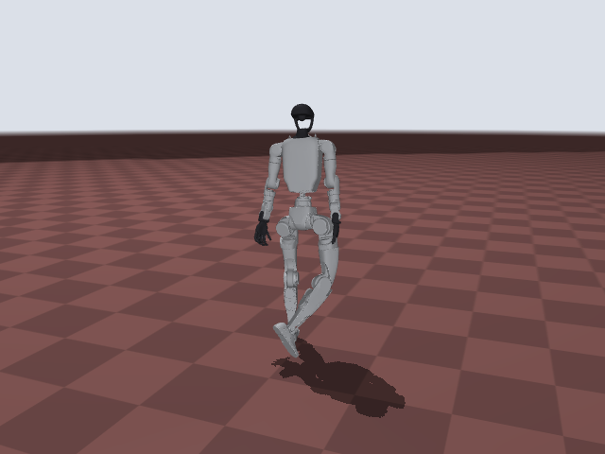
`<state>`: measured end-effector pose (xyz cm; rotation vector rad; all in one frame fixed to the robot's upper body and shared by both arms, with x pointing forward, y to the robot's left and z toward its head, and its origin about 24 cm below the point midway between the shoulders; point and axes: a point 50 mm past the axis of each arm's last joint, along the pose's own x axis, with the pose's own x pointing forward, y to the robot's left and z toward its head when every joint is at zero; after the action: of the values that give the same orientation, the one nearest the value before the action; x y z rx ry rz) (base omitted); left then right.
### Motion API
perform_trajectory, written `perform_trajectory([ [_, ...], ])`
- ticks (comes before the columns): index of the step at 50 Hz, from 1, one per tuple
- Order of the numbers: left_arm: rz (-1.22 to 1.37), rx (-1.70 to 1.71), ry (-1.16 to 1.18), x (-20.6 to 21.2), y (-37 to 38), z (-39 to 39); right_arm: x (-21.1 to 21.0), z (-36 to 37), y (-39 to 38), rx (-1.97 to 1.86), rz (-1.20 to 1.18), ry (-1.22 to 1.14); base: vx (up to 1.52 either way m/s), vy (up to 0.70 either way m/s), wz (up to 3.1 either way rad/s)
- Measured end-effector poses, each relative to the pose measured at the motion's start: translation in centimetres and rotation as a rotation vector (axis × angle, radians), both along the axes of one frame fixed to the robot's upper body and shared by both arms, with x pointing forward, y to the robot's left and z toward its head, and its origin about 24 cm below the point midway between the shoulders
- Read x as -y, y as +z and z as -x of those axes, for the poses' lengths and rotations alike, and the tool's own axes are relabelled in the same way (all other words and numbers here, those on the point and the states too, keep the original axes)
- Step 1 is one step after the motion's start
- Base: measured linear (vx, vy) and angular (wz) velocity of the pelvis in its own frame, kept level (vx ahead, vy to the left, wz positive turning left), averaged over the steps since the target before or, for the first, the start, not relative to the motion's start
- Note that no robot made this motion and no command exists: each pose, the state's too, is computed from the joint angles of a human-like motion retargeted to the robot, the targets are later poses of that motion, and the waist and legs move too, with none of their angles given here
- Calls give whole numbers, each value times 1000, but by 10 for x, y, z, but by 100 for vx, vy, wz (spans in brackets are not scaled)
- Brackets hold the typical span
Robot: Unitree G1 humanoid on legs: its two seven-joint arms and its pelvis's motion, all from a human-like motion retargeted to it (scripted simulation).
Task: Walk run
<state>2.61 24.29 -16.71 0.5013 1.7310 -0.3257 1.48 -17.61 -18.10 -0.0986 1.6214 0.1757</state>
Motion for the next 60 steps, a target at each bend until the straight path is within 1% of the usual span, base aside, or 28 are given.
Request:
perform_trajectory([
  [2,-40,104,-25,-12,5,-32,-3,17,0,-62,-15,-22,72,5,20],
  [5,-97,263,-87,-29,19,-80,-10,43,2,-145,-46,-130,73,1,73],
  [10,-121,506,-153,-43,48,-150,-30,79,8,-268,-121,-291,79,-9,76],
  [15,-101,682,-175,-42,68,-187,-42,96,13,-352,-187,-278,82,-15,72],
  [18,-87,693,-175,-34,61,-180,-36,96,14,-359,-197,-223,116,-27,37],
  [20,-75,633,-161,-30,48,-159,-31,92,13,-358,-167,-186,121,-31,16],
  [23,-61,441,-146,-25,24,-105,-27,78,9,-304,-125,-178,104,-21,53],
  [26,-44,224,-112,-7,3,-40,-21,57,5,-223,-77,-209,114,-20,7],
  [32,40,-122,18,13,-1,46,0,-20,2,15,27,-193,89,-22,10],
  [39,37,-262,140,28,5,103,21,-111,19,322,25,-74,77,-15,-67],
  [44,62,-308,145,32,6,106,31,-154,36,456,62,15,81,-8,-48],
  [48,83,-315,114,27,5,95,23,-151,34,466,60,60,106,-1,-23],
  [50,65,-289,92,24,4,87,17,-132,26,416,33,72,144,9,-53],
  [55,40,-144,90,19,-2,53,-6,-54,4,229,0,85,117,6,-64],
  [60,-3,77,62,-5,2,-17,-10,-14,-1,173,-8,30,105,10,-52],
])
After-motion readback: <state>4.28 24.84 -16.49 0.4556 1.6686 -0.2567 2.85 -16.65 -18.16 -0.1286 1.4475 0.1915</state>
